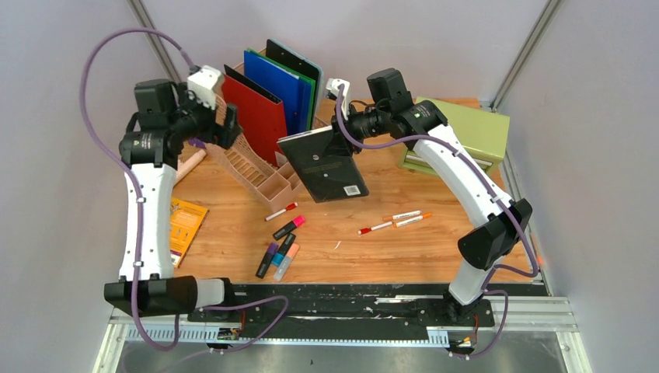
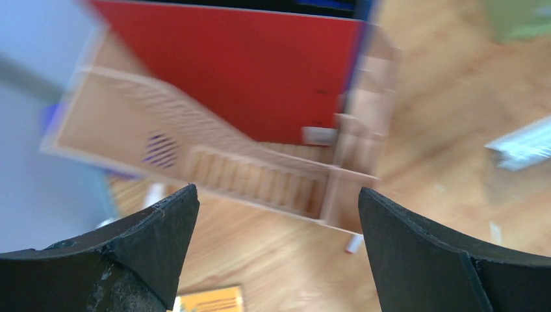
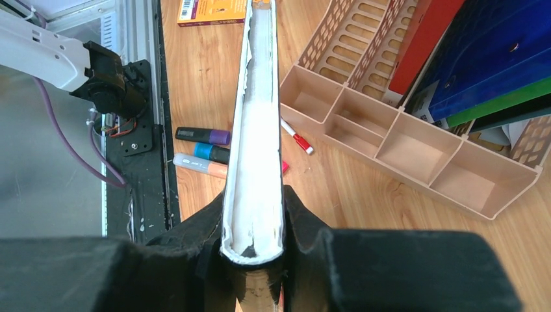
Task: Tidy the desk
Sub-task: Place the notebook in the storage box.
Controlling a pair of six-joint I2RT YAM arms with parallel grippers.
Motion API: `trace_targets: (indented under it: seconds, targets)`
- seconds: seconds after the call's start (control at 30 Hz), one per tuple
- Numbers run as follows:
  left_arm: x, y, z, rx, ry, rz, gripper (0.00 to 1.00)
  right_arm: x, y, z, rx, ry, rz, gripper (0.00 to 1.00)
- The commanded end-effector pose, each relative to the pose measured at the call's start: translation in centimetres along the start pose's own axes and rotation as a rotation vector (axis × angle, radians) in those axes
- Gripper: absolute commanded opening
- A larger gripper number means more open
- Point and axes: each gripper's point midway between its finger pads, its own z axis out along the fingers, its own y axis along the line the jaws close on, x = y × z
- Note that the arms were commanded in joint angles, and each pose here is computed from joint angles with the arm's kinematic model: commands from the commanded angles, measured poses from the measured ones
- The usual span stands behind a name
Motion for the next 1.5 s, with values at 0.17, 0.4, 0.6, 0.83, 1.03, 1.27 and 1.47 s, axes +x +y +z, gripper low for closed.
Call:
trace_targets:
  seconds: [0.17, 0.4, 0.6, 0.83, 1.03, 1.27, 1.47]
  targets:
    - [-1.9, 15.1, -2.1, -0.537, -0.023, -0.092, 1.00, -5.1, 2.2, -2.7, 0.002, -0.144, -0.079, 0.00]
    - [-1.6, 20.5, 1.5, -0.622, -0.040, -0.149, 1.00, -4.3, 2.2, -2.2, -0.016, -0.134, -0.061, 0.00]
    - [0.5, 23.3, 5.5, -0.626, 0.005, -0.183, 1.00, -3.8, 2.2, -2.3, -0.009, -0.127, -0.058, 0.00]
    - [4.2, 21.9, 8.2, -0.527, 0.068, -0.244, 0.95, -3.6, 1.8, -2.3, 0.018, -0.120, -0.061, 0.00]
    - [6.6, 17.6, 9.5, -0.385, 0.035, -0.386, 0.82, -4.7, 0.2, -2.5, 0.098, -0.135, -0.061, 0.00]
    - [7.4, 14.2, 8.8, -0.329, -0.026, -0.519, 0.79, -7.6, -2.2, -3.1, 0.218, -0.190, -0.098, 0.00]
    - [8.1, 12.0, 8.6, -0.273, -0.029, -0.567, 0.77, -8.8, -4.2, -2.3, 0.257, -0.215, -0.143, 0.00]
